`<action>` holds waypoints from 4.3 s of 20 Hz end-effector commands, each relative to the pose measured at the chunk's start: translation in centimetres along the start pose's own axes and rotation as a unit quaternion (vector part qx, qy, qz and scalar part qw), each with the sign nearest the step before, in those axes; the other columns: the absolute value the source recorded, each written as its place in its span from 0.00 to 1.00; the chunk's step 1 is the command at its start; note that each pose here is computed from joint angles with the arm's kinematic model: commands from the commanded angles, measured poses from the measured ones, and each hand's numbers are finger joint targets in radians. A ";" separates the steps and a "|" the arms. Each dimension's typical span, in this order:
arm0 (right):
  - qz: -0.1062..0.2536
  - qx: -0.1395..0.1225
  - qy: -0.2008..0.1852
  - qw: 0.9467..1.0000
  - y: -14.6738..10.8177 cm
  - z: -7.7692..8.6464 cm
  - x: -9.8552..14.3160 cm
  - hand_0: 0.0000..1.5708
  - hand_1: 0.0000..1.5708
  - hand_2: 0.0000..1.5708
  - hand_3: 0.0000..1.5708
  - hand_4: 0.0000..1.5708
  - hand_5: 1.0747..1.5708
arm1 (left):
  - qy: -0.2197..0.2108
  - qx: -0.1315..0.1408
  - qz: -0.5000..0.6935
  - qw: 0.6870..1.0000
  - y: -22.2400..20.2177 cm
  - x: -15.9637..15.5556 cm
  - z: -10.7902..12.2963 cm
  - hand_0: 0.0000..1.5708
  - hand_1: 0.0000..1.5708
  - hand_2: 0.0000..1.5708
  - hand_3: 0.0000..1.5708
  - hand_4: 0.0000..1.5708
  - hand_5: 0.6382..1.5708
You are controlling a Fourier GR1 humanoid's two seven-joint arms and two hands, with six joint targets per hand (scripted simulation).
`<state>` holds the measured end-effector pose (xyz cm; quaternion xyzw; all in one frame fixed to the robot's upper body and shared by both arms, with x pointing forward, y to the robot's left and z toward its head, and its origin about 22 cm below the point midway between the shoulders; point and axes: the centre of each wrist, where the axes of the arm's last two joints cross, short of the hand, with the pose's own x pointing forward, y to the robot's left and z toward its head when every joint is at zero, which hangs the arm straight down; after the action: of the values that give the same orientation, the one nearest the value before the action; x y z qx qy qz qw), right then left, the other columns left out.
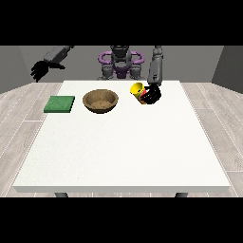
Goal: Pick the cup and pour the ball into the bowl, then pick the bowl and place it on the pad
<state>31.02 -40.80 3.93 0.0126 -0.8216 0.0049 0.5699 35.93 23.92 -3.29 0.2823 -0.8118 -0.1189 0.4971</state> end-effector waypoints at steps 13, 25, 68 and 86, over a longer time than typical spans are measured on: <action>0.020 -0.106 0.151 0.983 -4.2 8.4 -5.3 0.00 0.00 0.00 0.00 0.00 0.98 | -0.020 -0.172 -0.193 0.966 -8.0 8.4 0.0 0.87 0.87 1.00 1.00 0.68 1.00; 0.011 -0.106 0.137 0.985 -4.8 7.1 -5.2 0.00 0.00 0.00 0.00 0.00 0.95 | -0.109 -0.185 -0.291 0.932 -11.1 14.4 0.1 0.52 0.52 1.00 0.99 0.56 1.00; -0.035 -0.066 0.156 0.985 0.0 1.9 -6.7 0.00 0.00 0.00 0.00 0.31 0.98 | -0.250 -0.154 -0.446 0.846 -10.4 24.2 -4.2 0.00 0.00 1.00 1.00 0.81 0.87; -0.071 -0.079 0.087 0.990 4.1 -4.8 -4.1 0.00 0.00 0.00 0.00 0.25 1.00 | -0.060 -0.096 0.078 0.991 -2.0 16.5 -7.5 0.18 0.18 0.00 0.00 0.53 0.99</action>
<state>35.78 -38.43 1.25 0.0026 -0.7613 -0.1104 0.6389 37.29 11.83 12.33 0.2320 -0.8263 -0.2439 0.4516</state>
